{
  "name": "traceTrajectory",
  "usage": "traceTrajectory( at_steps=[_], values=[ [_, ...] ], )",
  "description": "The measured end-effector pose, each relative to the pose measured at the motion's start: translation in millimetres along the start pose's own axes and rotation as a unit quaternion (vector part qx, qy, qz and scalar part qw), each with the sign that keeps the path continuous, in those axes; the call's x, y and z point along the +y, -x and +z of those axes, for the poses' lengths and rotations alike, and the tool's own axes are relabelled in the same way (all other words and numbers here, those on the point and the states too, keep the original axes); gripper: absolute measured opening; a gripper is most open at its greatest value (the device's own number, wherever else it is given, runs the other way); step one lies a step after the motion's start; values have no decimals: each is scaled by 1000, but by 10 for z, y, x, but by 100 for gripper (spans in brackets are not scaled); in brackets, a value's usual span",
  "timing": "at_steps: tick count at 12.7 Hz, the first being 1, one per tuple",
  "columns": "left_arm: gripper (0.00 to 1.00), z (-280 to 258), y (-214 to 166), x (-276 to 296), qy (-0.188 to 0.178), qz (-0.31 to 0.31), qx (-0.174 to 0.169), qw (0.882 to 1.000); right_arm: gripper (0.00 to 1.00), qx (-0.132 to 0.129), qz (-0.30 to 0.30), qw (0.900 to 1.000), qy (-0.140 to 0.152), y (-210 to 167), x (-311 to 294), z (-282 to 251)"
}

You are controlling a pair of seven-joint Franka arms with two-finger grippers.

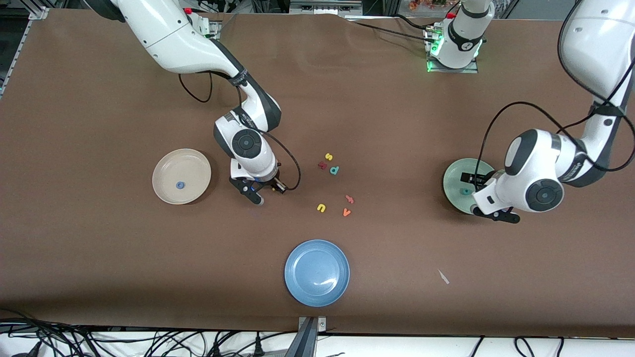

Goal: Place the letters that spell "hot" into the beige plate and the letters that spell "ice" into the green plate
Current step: 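Grasp the yellow letter h and place it on the beige plate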

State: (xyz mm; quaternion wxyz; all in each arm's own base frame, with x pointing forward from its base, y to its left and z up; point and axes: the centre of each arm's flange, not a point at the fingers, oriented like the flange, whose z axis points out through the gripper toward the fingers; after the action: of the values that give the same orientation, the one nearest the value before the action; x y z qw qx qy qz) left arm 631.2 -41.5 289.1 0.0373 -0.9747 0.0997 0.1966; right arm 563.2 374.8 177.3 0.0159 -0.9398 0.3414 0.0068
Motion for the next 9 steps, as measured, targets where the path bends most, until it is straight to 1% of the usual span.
traceTrajectory(
  at_steps=[2, 4, 5, 7, 9],
  values=[
    [100, -598, 126, 85, -8, 2, 10, 1000, 26, 0, -13, 1000, 0, -6, 3, -7],
    [100, -1065, 227, 79, -8, -4, 24, 1000, 26, 6, -41, 999, -2, -169, 56, -85],
    [100, -1240, 262, 54, -1, -8, 32, 999, 26, 10, -68, 998, 0, -347, 136, -202],
    [100, -1460, 323, 0, 8, -15, 39, 999, 26, 11, -124, 992, 24, -773, 402, -567],
    [100, -1642, 353, 0, 11, -17, 54, 998, 26, 11, -177, 983, 39, -1249, 814, -984]
  ],
)
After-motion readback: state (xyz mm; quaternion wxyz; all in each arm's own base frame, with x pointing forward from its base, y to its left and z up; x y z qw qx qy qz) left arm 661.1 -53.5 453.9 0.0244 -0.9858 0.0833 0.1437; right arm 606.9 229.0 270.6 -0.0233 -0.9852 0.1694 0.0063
